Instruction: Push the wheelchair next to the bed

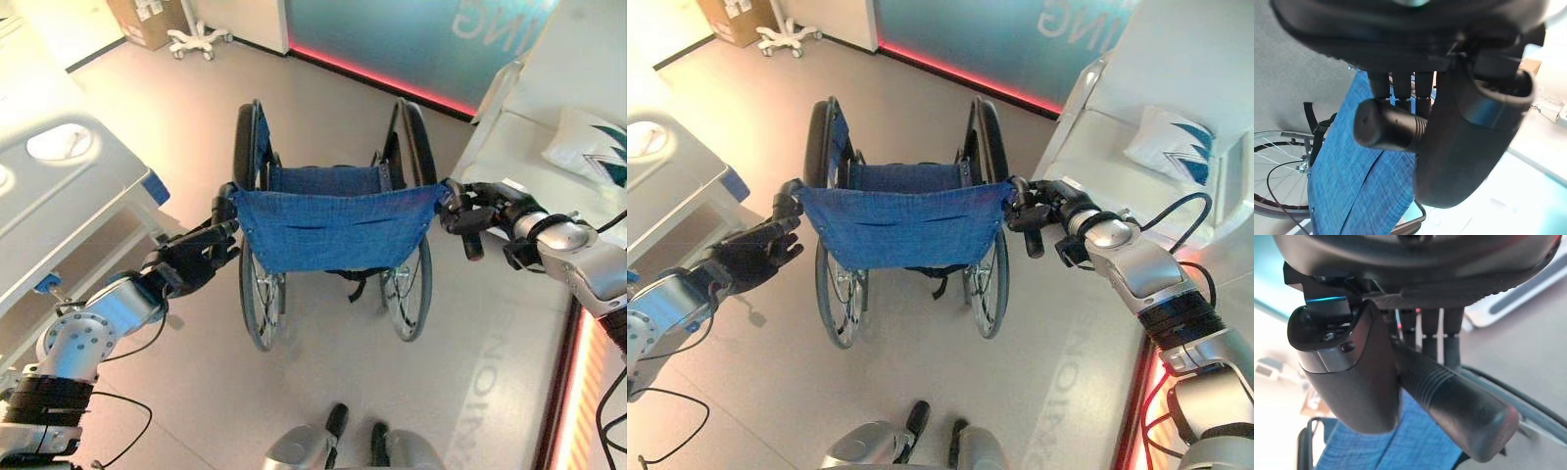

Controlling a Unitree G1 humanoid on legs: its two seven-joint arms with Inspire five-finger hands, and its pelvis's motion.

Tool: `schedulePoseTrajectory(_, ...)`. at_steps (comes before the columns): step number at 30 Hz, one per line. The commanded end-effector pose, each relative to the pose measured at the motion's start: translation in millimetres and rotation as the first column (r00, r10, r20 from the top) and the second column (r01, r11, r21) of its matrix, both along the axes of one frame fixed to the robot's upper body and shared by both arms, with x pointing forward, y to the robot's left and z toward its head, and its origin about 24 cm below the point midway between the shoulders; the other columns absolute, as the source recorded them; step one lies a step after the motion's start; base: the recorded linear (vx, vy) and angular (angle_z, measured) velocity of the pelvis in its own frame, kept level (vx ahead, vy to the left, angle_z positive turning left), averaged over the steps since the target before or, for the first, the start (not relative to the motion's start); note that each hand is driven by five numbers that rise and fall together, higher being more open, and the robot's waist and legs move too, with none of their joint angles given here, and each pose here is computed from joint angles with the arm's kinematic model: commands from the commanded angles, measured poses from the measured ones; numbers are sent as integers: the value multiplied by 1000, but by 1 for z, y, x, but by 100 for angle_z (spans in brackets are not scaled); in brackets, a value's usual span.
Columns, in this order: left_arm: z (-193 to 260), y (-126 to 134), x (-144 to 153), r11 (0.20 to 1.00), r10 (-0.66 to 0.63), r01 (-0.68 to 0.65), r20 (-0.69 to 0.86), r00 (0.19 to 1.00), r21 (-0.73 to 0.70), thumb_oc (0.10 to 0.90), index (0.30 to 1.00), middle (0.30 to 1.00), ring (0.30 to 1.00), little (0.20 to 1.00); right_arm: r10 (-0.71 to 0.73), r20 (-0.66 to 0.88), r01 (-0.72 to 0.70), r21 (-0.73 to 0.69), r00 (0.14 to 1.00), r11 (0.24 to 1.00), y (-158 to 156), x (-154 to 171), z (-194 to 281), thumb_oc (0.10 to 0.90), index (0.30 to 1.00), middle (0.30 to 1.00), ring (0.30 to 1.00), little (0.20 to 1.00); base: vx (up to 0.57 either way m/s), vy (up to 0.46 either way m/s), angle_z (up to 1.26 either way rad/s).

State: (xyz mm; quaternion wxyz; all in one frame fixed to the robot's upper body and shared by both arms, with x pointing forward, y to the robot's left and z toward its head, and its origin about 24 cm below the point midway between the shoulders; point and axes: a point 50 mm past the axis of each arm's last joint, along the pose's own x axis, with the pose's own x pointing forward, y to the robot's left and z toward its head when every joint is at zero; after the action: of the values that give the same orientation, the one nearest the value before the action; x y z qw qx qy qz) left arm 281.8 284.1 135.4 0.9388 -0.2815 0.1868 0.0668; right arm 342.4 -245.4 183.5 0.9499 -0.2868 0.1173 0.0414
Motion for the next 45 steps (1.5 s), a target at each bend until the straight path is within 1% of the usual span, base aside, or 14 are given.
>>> schedulePoseTrajectory(1,103,12,-1,999,23,-11,436,900,-31,400,300,300,300,300,300,228,-307,-4,926,952,50,-2,73,400,300,300,300,300,279,-282,66)
schedulePoseTrajectory(6,99,16,-8,1000,18,-9,438,899,-22,400,300,300,300,300,334,208,-337,-23,919,941,55,-3,80,400,300,300,300,300,291,-326,61)
schedulePoseTrajectory(9,90,18,-17,999,32,-26,429,903,-20,400,300,300,300,300,352,197,-351,-38,915,935,61,-4,74,400,300,300,300,300,278,-349,21)
schedulePoseTrajectory(15,79,24,-25,999,48,-36,419,907,-37,400,300,300,300,300,378,197,-375,-54,905,925,72,-5,69,400,300,300,300,300,205,-278,4)
schedulePoseTrajectory(18,76,25,-23,998,52,-36,403,914,-47,400,300,300,300,300,380,206,-379,-47,902,924,77,-5,70,400,300,300,300,300,264,-163,36)
schedulePoseTrajectory(22,80,22,-21,999,23,-9,393,919,-39,400,300,300,300,300,371,209,-369,-49,905,928,83,-2,75,400,300,300,300,300,339,-73,23)
schedulePoseTrajectory(28,73,8,-14,999,-16,32,412,911,-33,400,300,300,300,300,336,206,-333,-52,919,941,74,4,57,400,300,300,300,300,481,-32,8)
schedulePoseTrajectory(31,80,12,-13,999,-2,19,416,910,-37,400,300,300,300,300,355,211,-357,-31,911,934,78,6,53,400,300,300,300,300,418,26,-17)
schedulePoseTrajectory(35,82,19,-11,999,16,-2,391,920,-34,400,300,300,300,300,359,200,-364,-10,912,931,76,8,49,400,300,300,300,300,423,84,-15)
schedulePoseTrajectory(38,91,22,-9,1000,-11,21,403,915,-21,400,300,300,300,300,343,211,-353,15,916,935,73,8,47,400,300,300,300,300,382,72,10)
schedulePoseTrajectory(41,91,24,-4,999,-36,41,370,929,-6,400,300,300,300,300,340,215,-357,42,915,933,72,7,47,400,300,300,300,300,405,32,30)
schedulePoseTrajectory(45,90,25,3,998,-56,59,346,937,1,400,300,300,300,300,333,204,-344,23,921,939,66,4,50,400,300,300,300,300,289,10,58)
